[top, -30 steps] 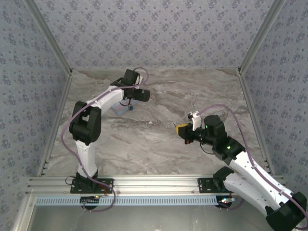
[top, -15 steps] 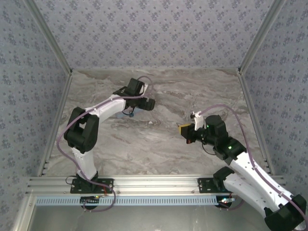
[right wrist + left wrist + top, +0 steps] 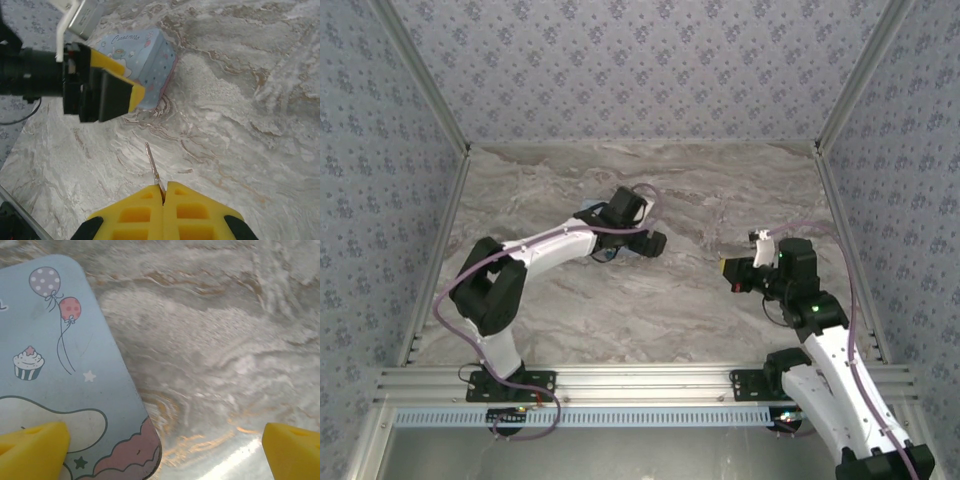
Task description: Unlock a padlock with a key
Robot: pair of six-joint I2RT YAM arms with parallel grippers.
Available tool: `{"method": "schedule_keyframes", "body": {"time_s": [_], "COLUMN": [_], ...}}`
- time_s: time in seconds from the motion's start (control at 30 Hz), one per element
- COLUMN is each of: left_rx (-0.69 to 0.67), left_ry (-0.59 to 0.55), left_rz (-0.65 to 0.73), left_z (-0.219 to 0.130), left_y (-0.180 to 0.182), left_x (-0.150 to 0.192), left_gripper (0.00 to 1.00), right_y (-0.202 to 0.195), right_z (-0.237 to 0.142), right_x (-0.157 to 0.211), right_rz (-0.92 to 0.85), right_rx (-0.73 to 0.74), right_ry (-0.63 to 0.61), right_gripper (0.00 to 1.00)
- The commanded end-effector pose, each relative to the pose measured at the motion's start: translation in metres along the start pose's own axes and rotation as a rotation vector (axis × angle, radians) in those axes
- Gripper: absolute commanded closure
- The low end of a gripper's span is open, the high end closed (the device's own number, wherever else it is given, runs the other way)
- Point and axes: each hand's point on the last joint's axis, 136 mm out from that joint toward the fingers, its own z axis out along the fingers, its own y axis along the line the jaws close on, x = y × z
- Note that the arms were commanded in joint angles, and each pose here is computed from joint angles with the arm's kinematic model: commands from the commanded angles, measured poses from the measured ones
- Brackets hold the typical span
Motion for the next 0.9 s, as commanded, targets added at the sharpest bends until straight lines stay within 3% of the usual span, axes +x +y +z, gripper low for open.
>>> {"method": "schedule_keyframes", "body": {"time_s": [0.0, 0.37, 0.6, 0.87], "left_rx": [0.023, 0.099, 0.159, 0.211], "left_ry": [0.158, 0.157, 0.157, 0.124], "left_rz": [-0.030, -0.030, -0.075, -0.091], "left_z": [0.002, -0.024, -0.019, -0.012], "left_y": [-0.017, -0.062, -0.091, -0.114], "left_x": [0.053, 0.072, 0.087, 0.075], "left_gripper": [0.01, 0.01, 0.01, 0.01], "right_y": [-0.001, -0.011, -0.013, -0.014], "right_z": [-0.005, -0.007, -0.004, -0.003], "right_x": [0.005, 0.002, 0.003, 0.003], "right_rz": [0.043, 0.093, 0.106, 0.109], "right_rx": [-0.014, -0.015, -0.017, -0.017], "right_ry": [0.024, 0.001, 0.001, 0.002], "right_gripper": [1.00, 1.00, 1.00, 1.00]}}
